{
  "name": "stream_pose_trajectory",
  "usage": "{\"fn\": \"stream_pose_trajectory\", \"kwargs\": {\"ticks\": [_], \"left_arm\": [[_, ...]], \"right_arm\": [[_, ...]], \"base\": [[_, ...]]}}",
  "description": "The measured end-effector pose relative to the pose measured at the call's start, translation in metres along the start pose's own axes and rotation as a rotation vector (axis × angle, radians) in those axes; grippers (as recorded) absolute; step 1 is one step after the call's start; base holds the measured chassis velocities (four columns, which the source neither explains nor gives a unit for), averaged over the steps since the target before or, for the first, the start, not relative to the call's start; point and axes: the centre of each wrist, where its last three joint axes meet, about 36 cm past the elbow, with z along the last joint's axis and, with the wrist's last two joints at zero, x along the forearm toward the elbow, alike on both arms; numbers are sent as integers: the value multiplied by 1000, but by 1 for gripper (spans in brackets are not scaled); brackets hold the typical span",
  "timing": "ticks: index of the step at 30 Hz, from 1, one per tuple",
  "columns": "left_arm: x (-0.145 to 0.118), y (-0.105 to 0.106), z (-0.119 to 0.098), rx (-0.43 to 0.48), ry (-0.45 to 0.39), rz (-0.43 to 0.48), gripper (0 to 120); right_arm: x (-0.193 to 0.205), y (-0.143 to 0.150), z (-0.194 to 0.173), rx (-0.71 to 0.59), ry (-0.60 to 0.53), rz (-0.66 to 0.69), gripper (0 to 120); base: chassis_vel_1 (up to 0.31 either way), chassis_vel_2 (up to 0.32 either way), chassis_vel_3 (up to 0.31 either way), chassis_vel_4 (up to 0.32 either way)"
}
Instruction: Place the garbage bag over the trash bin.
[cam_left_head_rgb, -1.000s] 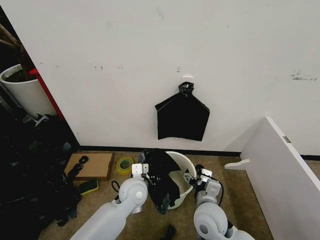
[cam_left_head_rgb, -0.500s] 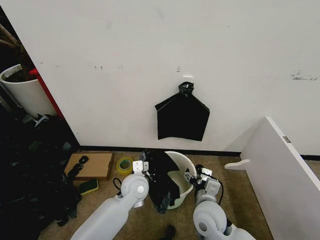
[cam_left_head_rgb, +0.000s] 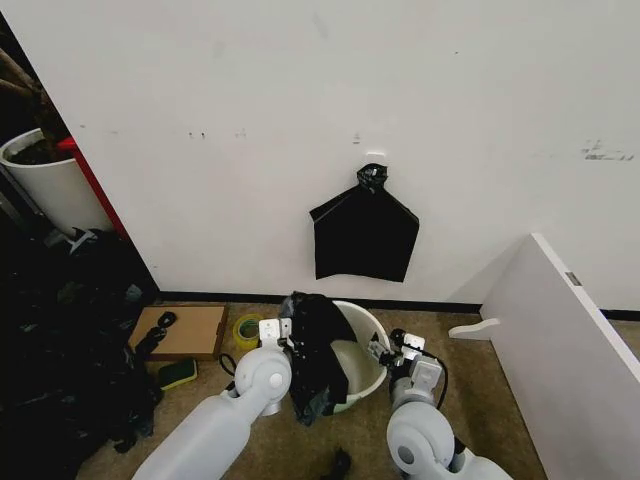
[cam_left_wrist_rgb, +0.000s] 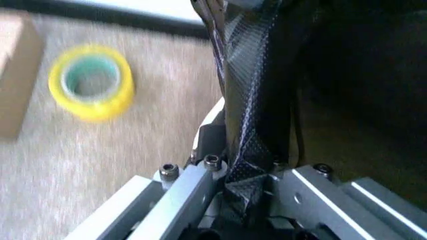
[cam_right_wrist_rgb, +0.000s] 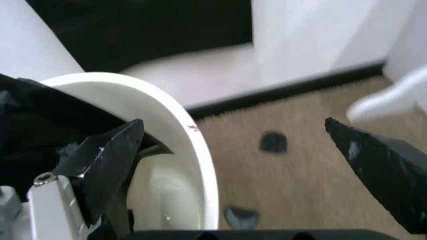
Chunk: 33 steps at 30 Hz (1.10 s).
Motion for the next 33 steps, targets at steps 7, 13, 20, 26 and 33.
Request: {"fn": "stream_pose_trajectory", "kwargs": {"ticks": [7,13,20,26,33], "left_arm": [[8,23,6,-27,-215,93,1],[8,36,17,-70,-310,113,1],[10,42,20,-93,-356,119,1],[14,39,25,-123,-376,123,1],[21,40,34,-148,-375,121,1]], "right_arm": [[17,-8,-25,51,-155,-135,100],[39,-18,-47,75,-225,-331,100],[66,-34,-57,126,-194,-616,100],[67,-31,-69,152,-44,-803,100],[47,-23,-59,190,19,-812,100]], "base": [[0,0,0,0],[0,0,0,0],[0,0,0,0],[0,0,0,0],[0,0,0,0]]}}
